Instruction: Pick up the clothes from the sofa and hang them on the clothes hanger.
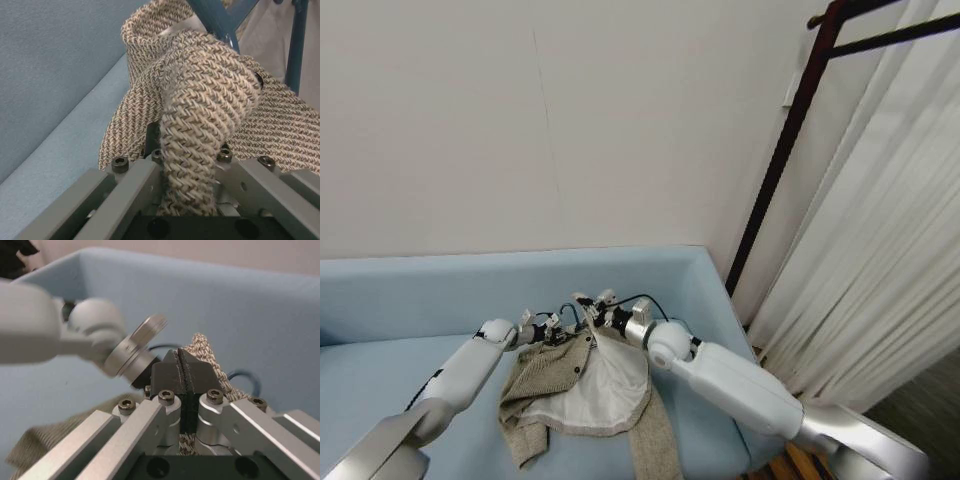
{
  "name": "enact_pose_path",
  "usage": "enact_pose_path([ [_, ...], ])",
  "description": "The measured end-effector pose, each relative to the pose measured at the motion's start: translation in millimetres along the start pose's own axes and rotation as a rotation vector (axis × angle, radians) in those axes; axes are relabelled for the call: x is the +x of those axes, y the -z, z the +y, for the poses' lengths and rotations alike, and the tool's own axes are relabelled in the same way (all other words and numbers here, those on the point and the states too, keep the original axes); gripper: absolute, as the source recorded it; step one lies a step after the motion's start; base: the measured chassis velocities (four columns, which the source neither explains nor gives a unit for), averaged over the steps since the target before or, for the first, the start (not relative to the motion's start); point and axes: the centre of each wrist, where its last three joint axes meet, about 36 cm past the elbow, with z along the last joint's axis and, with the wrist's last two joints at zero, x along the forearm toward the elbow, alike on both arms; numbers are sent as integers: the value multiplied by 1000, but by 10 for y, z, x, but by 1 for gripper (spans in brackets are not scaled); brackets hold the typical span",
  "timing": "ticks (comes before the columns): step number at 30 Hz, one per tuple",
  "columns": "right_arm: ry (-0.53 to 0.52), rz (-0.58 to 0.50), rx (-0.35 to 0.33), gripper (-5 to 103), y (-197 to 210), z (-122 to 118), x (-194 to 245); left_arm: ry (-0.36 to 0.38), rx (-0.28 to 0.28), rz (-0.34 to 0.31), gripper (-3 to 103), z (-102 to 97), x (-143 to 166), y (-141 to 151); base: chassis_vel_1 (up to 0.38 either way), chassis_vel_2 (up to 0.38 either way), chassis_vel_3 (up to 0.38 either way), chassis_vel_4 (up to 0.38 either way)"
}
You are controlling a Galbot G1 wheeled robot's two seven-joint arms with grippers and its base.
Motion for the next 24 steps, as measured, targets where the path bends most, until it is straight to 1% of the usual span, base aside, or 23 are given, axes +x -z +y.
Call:
enact_pose_path([
  [3, 34, 40, 10, 0, -306, 199, 46, -8, 7, -8, 8, -21, -41, -5, 0, 0, 0, 0],
  [4, 34, 40, 10, 0, -306, 199, 46, -8, 7, -8, 8, -21, -41, -5, 0, 0, 0, 0],
  [6, 46, 60, 17, 0, -459, 289, 51, -10, 12, -10, 8, -33, -49, -29, 0, 0, 0, 0],
  [8, 47, 83, 27, 0, -611, 329, 22, -14, 15, -12, 8, -46, -43, -48, 0, 0, 0, 0],
  [13, 30, 113, 42, 0, -817, 381, -108, -17, 20, -9, 8, -53, 7, -103, 0, 0, 0, 0],
  [17, -10, 119, 31, 0, -881, 436, -323, -20, 20, -4, 8, -72, 29, -144, 0, 0, 0, 0],
  [20, -41, 126, 31, 0, -912, 403, -534, -25, 16, -2, 8, -93, 43, -169, 0, 0, 0, 0],
  [24, -49, 142, 36, 0, -936, 378, -648, -25, 13, 3, 8, -102, 81, -203, 0, 0, 0, 0],
])
